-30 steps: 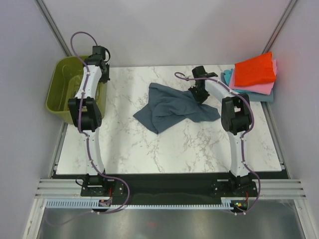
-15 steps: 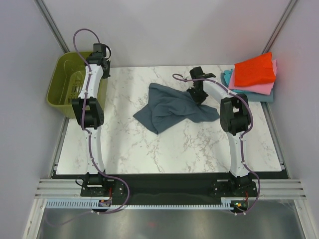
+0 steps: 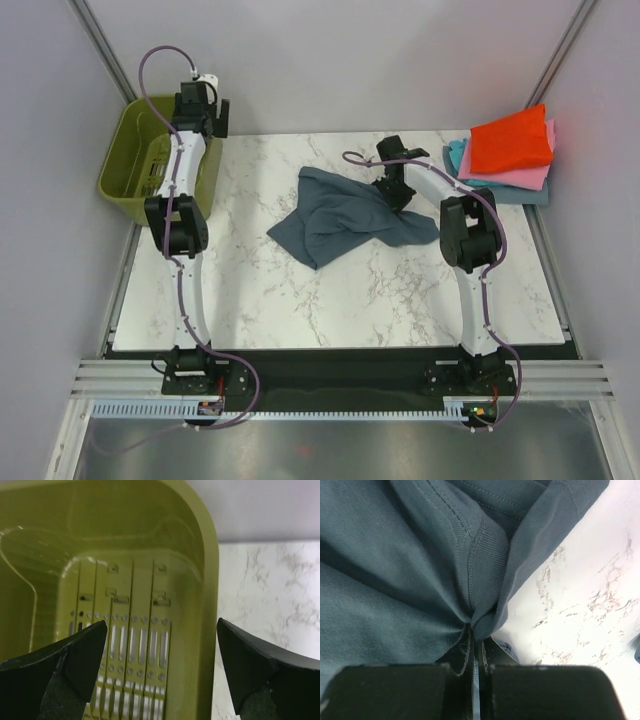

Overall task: Fold and stack the t-shirts
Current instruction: Flatten the tshirt out

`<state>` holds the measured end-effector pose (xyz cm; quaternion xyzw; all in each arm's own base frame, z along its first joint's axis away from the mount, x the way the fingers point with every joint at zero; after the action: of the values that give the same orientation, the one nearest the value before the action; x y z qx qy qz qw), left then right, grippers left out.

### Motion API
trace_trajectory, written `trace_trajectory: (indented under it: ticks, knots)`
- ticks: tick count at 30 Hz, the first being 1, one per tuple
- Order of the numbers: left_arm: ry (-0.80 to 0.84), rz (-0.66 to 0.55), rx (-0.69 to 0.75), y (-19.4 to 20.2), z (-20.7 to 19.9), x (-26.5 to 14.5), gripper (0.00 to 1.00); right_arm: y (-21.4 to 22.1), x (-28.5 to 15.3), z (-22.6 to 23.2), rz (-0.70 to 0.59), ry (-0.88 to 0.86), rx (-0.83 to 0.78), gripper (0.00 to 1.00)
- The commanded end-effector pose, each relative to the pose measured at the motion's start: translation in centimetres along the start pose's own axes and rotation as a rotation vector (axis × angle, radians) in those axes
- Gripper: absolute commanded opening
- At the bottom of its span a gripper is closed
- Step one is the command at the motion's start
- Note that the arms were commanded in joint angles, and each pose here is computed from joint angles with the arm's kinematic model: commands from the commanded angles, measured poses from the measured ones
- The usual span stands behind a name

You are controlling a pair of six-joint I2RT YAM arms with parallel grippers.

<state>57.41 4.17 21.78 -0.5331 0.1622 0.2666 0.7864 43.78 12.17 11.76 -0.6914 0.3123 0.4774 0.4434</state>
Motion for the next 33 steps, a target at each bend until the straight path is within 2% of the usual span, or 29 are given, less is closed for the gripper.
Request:
trace_trajectory:
  ticks: [1, 2, 4, 5, 7, 8, 11, 12, 13, 15, 18, 21, 22, 23, 24, 25, 26, 28, 29, 33]
  knots:
    - [-0.030, -0.275, -0.099, -5.5, 3.7, -3.3, 0.99, -0.1, -2.6, 0.1, -0.032, 0.002, -0.010, 0.00]
    - [0.002, -0.321, -0.130, -7.1, 3.9, -5.9, 0.99, -0.2, -2.9, 0.2, -0.041, -0.002, -0.010, 0.01]
    - [0.037, -0.314, -0.145, -7.3, 3.6, -8.1, 0.99, -0.3, -3.9, 0.0, -0.060, 0.000, -0.013, 0.02]
    - [0.042, -0.383, -0.159, -9.2, 4.2, -12.3, 0.99, -0.3, -4.3, -0.1, -0.067, 0.005, -0.013, 0.02]
    - [0.046, -0.394, -0.163, -9.0, 4.1, -14.6, 0.99, -0.4, -5.7, -0.2, -0.094, 0.008, -0.016, 0.02]
    - [0.064, -0.481, -0.164, -10.7, 3.9, -19.3, 0.99, -0.3, -6.1, -0.3, -0.102, 0.009, -0.014, 0.02]
    - [0.155, -0.535, -0.149, -10.8, 2.4, -23.6, 0.99, 0.1, -7.9, -0.5, -0.128, 0.014, -0.013, 0.00]
    - [0.181, -0.585, -0.146, -11.1, 2.6, -26.8, 0.99, 0.4, -8.1, -0.5, -0.126, 0.014, -0.015, 0.00]
    - [0.235, -0.560, -0.127, -10.2, 1.5, -27.1, 0.99, 0.5, -9.3, -0.7, -0.151, 0.018, -0.014, 0.00]
    - [0.346, -0.591, -0.101, -9.7, -0.3, -30.3, 0.99, 0.8, -11.3, -0.9, -0.188, 0.023, -0.019, 0.00]
    - [0.541, -0.416, -0.088, -5.5, -5.0, -30.1, 0.99, 1.6, -13.2, -1.0, -0.211, 0.021, -0.036, 0.01]
    - [0.751, -0.203, -0.206, -1.5, -8.3, -29.6, 0.99, 3.2, -13.7, -0.9, -0.176, 0.013, -0.056, 0.06]
    - [0.809, -0.098, -0.254, 0.9, -9.6, -29.0, 0.99, 3.6, -13.9, -0.9, -0.159, 0.007, -0.063, 0.14]
    - [0.875, -0.048, -0.280, 2.0, -10.4, -29.0, 0.99, 3.8, -14.2, -0.8, -0.158, -0.008, -0.068, 0.23]
    - [0.908, 0.032, -0.296, 4.1, -11.3, -28.4, 0.99, 3.6, -15.5, -0.9, -0.194, -0.014, -0.062, 0.43]
    - [0.925, 0.083, -0.329, 4.9, -11.8, -28.3, 0.99, 3.4, -16.5, -0.9, -0.218, -0.026, -0.060, 0.56]
    - [0.948, 0.125, -0.342, 5.8, -12.2, -28.0, 0.99, 2.6, -18.0, -0.9, -0.279, -0.057, -0.059, 0.67]
    - [0.961, 0.200, -0.346, 7.4, -13.1, -27.0, 0.99, 1.5, -19.8, -0.8, -0.345, -0.092, -0.056, 0.80]
    - [0.957, 0.249, -0.349, 8.3, -13.7, -25.9, 0.99, 0.4, -21.3, -1.0, -0.402, -0.101, -0.055, 0.81]
    - [0.981, 0.369, -0.358, 9.5, -14.7, -23.5, 0.99, -2.6, -18.7, -0.2, -0.390, -0.165, -0.071, 0.84]
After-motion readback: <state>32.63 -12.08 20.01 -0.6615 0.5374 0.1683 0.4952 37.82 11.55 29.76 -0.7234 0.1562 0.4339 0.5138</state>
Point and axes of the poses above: each gripper's point midway between its finger pads, its own x axis out along the fingers, its own z axis along the line the jaws close on, y = z × x, the point moved 10 cm from there along -x, back along the fingers, and after that the axes turned 6 degrees about x, right-handed, at the moved point
